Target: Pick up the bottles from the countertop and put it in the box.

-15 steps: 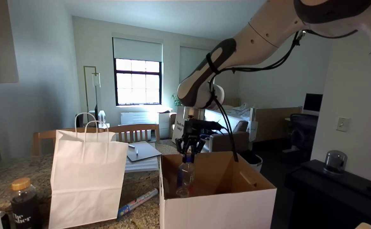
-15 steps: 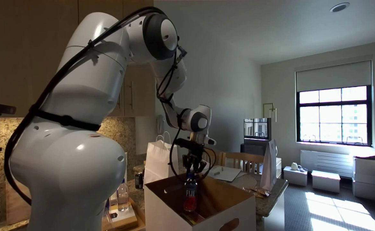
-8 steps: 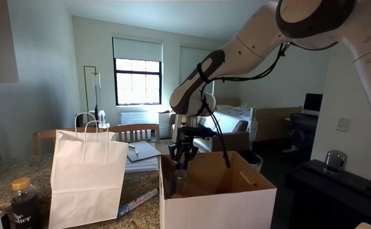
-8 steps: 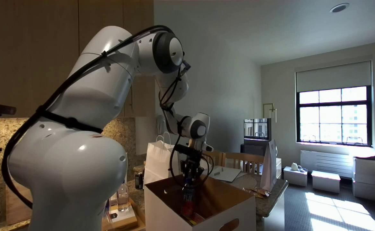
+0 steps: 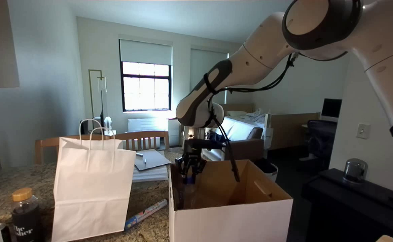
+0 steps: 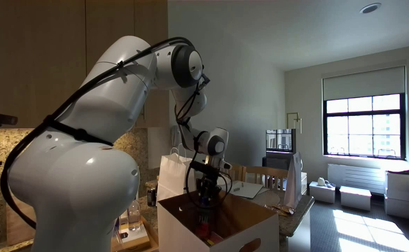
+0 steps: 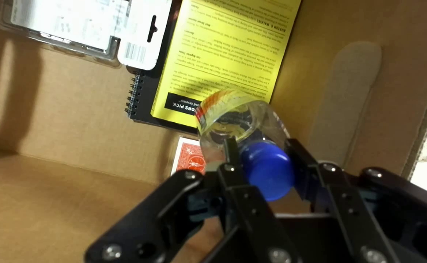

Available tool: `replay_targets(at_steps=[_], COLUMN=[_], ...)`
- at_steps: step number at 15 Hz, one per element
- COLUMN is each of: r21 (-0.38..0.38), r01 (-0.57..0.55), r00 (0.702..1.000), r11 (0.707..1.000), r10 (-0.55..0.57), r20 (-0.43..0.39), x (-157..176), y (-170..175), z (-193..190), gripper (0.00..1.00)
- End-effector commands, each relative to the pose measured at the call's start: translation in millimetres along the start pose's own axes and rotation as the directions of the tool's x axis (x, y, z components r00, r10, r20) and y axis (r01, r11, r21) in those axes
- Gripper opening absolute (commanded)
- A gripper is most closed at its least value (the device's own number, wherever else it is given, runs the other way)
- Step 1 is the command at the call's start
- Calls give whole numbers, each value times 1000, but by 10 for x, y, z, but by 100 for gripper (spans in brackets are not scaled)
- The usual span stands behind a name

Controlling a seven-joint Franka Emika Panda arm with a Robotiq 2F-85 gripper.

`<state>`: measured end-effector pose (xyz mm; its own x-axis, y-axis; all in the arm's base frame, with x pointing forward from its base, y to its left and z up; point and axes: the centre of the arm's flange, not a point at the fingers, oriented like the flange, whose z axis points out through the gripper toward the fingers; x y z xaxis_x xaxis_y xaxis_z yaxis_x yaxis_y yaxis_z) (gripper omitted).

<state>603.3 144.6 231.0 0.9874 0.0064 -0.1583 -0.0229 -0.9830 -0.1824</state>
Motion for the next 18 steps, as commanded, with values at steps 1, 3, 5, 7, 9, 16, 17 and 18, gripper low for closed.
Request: replay_targets(at_steps=[1,3,5,7,9,16,17,18], r21=[-3,-2,-2,0,-2,-67,-89,-106], r01=[35,42,43,49,52,24,17,15], r00=[999,999,999,997,997,1000,1000,1000], r11=[999,999,999,999,999,997,996,994], r10=[-35,-42,-43,-49,-52,-23,-17,-15], r20=[7,10,29,60,65,8,0,-6], x=[-11,6,52,87,97,88,82,81], y=[-7,-22,-42,-59,-83,-41,-7,25], z=[-136,-192,-220,-212,-230,-219,-216,-216], gripper=[15,15,15,15,15,15,15,16])
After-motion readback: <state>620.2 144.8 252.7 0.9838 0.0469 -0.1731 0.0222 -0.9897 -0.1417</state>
